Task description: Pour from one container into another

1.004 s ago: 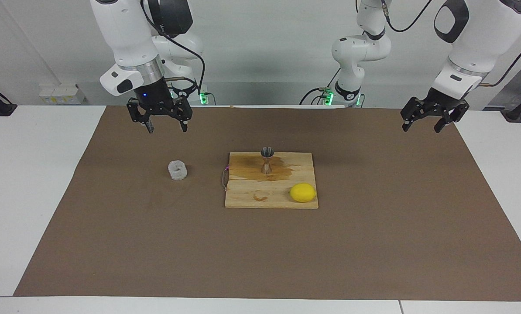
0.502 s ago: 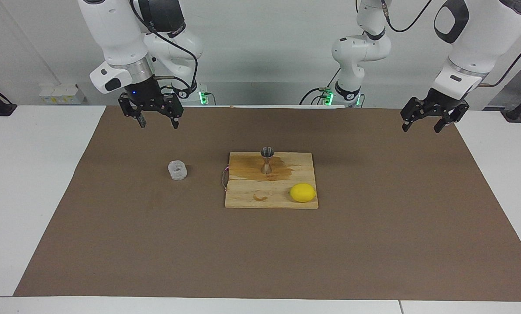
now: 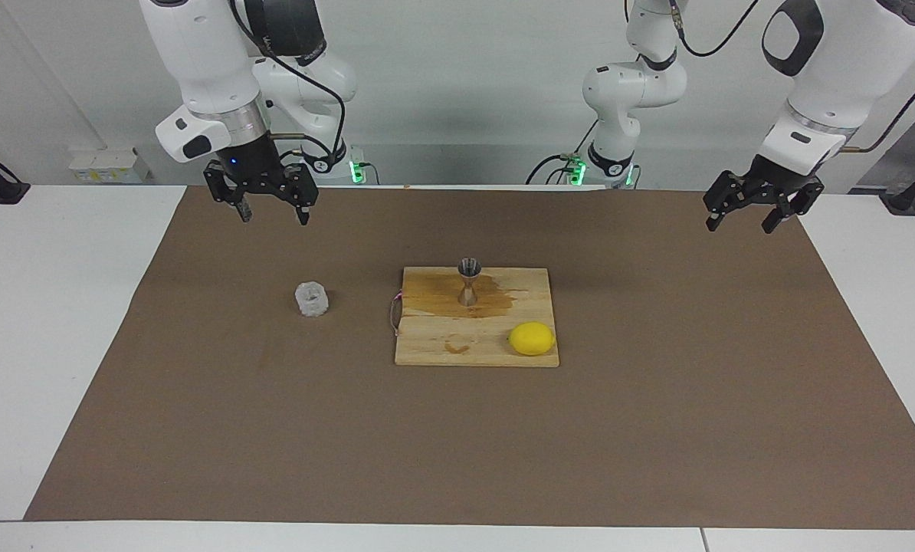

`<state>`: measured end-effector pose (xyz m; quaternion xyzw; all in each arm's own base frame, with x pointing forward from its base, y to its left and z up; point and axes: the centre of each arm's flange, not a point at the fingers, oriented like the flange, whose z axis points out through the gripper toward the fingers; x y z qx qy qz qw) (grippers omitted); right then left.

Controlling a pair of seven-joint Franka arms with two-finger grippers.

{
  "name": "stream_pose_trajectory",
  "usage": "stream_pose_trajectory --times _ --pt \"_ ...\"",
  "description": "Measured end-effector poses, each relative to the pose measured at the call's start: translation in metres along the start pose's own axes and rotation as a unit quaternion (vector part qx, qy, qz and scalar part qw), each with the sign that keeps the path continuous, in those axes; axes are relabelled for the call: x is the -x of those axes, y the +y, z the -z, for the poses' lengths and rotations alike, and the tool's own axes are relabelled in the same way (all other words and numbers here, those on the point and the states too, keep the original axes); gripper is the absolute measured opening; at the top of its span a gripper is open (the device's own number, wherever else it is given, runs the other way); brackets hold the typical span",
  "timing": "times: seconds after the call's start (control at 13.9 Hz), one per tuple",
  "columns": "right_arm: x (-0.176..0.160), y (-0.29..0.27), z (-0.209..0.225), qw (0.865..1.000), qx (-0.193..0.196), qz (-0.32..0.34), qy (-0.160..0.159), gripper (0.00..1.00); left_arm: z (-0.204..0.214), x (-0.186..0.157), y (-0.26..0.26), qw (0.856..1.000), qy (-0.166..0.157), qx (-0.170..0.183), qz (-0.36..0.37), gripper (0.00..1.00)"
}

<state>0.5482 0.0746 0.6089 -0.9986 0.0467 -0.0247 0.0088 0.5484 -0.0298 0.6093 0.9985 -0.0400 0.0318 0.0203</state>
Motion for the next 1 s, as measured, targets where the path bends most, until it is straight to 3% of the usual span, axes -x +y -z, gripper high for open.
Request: stream_pose_trajectory --times 1.0 --pt "0.009 0.000 -0.015 1.000 0.005 0.002 -0.023 1.00 0.000 0.000 0.000 1.000 0.000 0.000 0.000 1.00"
